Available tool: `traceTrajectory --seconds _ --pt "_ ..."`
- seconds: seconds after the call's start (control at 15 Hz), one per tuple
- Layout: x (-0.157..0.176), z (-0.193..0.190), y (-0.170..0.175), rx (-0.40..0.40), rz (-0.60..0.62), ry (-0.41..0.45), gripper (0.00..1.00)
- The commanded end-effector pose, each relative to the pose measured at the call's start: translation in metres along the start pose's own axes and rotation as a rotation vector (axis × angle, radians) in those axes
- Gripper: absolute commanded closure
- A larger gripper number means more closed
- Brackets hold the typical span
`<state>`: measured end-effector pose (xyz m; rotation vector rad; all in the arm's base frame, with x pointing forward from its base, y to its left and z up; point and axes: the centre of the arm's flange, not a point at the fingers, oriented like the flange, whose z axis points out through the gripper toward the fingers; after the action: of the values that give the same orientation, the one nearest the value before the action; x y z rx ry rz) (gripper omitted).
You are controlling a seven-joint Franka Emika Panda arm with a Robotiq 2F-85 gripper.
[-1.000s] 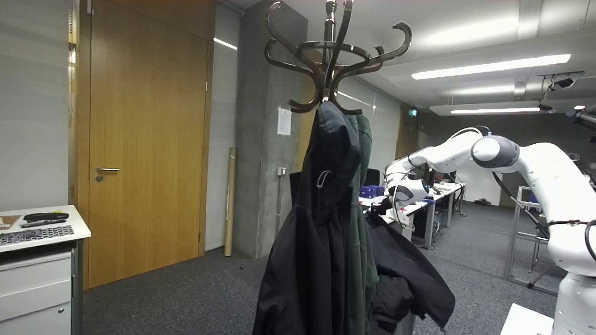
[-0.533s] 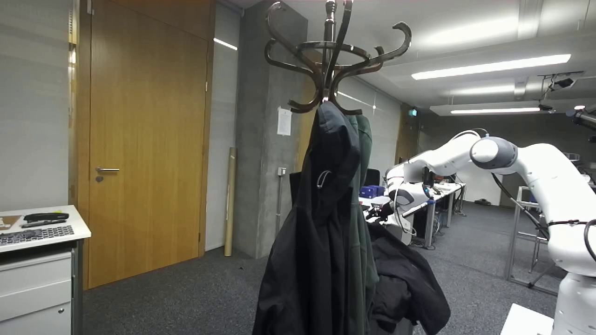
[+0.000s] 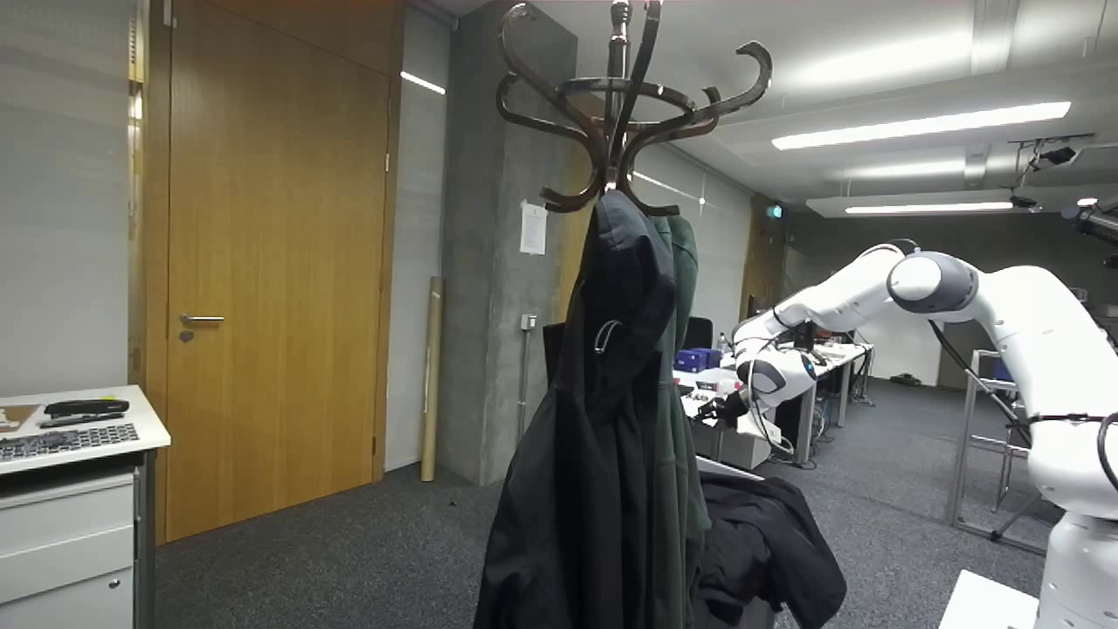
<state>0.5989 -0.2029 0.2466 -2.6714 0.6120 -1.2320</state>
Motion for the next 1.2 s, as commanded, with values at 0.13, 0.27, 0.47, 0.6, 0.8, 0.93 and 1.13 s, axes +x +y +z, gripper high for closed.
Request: traceTrajectory --seconds 0.13,0.27,0.47,0.6,0.8,0.93,1.13 --pt "-0.065 -0.073 0.029 -0.213 -0.057 -0.186 0.00" --pt "-0.086 -0.096 0.042 -0.285 -0.062 -0.231 0.00" --pt "-0.103 -0.124 0.061 -0.357 -0.080 -0.265 0.00" --pt "-0.107 -0.136 0.078 -0.352 -0.117 -0.297 0.00" --pt "-0.123 -0.145 0.103 -0.313 -0.174 -0.360 0.00" --pt "-0.142 -0.140 0.123 -0.256 -0.219 -0.408 0.00" --pt "-0.168 -0.121 0.150 -0.140 -0.283 -0.437 0.00"
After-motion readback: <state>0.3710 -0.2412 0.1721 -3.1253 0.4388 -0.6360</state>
